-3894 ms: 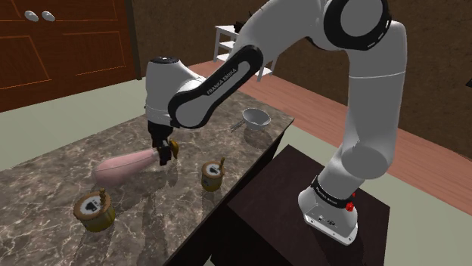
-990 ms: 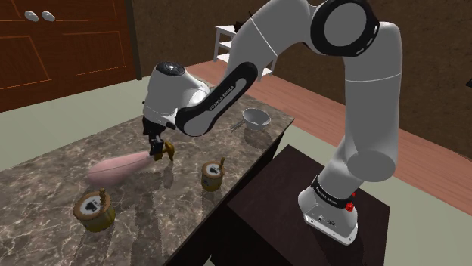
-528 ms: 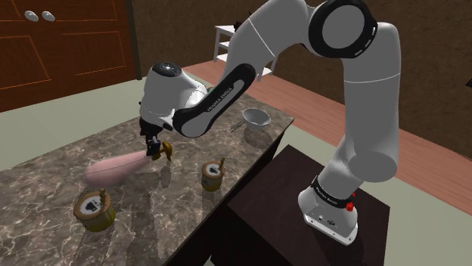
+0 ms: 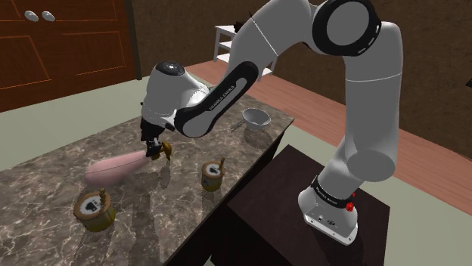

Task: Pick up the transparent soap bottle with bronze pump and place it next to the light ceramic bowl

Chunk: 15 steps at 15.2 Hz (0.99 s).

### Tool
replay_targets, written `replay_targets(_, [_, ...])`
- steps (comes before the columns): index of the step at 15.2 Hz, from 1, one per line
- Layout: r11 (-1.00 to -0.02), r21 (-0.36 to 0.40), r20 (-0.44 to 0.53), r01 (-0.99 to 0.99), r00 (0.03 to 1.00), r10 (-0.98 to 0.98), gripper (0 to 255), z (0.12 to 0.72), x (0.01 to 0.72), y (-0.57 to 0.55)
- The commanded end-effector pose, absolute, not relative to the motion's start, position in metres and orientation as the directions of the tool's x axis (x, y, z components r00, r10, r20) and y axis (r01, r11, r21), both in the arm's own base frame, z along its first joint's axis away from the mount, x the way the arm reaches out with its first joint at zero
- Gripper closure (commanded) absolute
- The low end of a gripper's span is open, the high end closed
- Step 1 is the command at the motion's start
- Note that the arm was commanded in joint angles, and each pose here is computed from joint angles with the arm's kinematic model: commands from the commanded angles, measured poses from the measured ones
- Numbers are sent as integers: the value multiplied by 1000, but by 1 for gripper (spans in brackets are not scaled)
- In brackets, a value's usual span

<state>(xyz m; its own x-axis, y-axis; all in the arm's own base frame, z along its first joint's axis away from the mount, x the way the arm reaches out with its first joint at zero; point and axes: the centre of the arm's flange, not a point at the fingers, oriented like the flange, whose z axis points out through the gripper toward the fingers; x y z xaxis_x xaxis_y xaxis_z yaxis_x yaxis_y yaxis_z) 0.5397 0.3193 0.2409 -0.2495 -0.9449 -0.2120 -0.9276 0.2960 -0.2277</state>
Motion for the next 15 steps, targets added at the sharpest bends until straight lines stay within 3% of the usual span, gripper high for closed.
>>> replay_targets(1, [297,-195,-160,-935,-268,-950,255,234,535,310])
replay_targets(5, [296,-205,-175,-933,-262,-949,255,249,536,312])
replay_targets(6, [296,-205,-175,-933,-262,-949,0,249,536,312])
replay_targets(8, [92,-251,-51,-964,-82,-995,0,242,540,346])
replay_targets(15, [92,-251,-51,-964,-82,-995,0,206,550,347])
